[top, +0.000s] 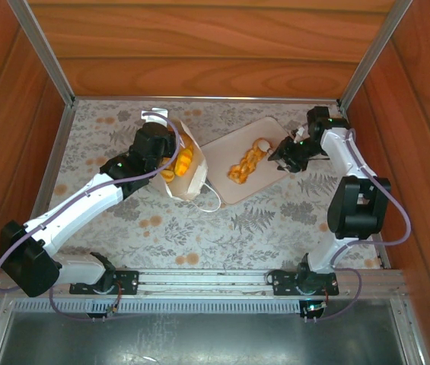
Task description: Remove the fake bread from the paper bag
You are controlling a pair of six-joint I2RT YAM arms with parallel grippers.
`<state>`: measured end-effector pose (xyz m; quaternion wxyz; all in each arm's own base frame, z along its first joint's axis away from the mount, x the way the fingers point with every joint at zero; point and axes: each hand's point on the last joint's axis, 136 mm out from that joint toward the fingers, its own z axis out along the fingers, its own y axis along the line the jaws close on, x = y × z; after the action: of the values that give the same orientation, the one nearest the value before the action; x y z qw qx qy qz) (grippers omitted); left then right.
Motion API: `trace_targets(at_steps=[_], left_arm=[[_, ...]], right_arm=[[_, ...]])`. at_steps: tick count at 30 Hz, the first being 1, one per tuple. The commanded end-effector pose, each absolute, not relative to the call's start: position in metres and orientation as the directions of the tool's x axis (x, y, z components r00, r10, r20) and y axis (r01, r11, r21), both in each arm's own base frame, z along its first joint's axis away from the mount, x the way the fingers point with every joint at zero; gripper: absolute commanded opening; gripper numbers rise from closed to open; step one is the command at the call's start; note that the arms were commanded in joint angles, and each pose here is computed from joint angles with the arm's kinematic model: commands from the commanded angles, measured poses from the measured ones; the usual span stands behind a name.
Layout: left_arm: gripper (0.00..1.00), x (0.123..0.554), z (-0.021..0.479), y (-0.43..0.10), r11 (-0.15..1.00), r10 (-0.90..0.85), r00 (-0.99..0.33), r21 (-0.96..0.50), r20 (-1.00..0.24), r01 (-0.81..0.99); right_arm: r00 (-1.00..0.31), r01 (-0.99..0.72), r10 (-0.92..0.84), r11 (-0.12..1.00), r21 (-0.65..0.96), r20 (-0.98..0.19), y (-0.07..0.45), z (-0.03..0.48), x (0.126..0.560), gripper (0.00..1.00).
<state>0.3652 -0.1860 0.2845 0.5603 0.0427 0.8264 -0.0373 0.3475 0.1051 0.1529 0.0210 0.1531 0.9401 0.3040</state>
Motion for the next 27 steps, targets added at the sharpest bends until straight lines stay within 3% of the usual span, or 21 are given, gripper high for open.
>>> trace_targets(at_steps=[1, 17, 27], left_arm=[[0.0, 0.369, 0.305, -0.182, 0.995, -0.008, -0.318, -0.04, -0.948, 0.093], [0.0, 0.372, 0.296, -0.168, 0.994, -0.065, -0.332, -0.089, -0.941, 0.057], [0.0, 0.372, 0.29, -0.166, 0.993, -0.091, -0.346, -0.113, -0.934, 0.046]], right_arm=[[-0.957, 0.232, 0.291, 0.731, 0.641, 0.014, 0.111, 0.181, 0.337, 0.48], [-0.957, 0.233, 0.285, 0.641, 0.731, 0.055, 0.128, 0.175, 0.257, 0.35], [-0.958, 0.225, 0.278, 0.595, 0.772, 0.066, 0.139, 0.153, 0.247, 0.33]])
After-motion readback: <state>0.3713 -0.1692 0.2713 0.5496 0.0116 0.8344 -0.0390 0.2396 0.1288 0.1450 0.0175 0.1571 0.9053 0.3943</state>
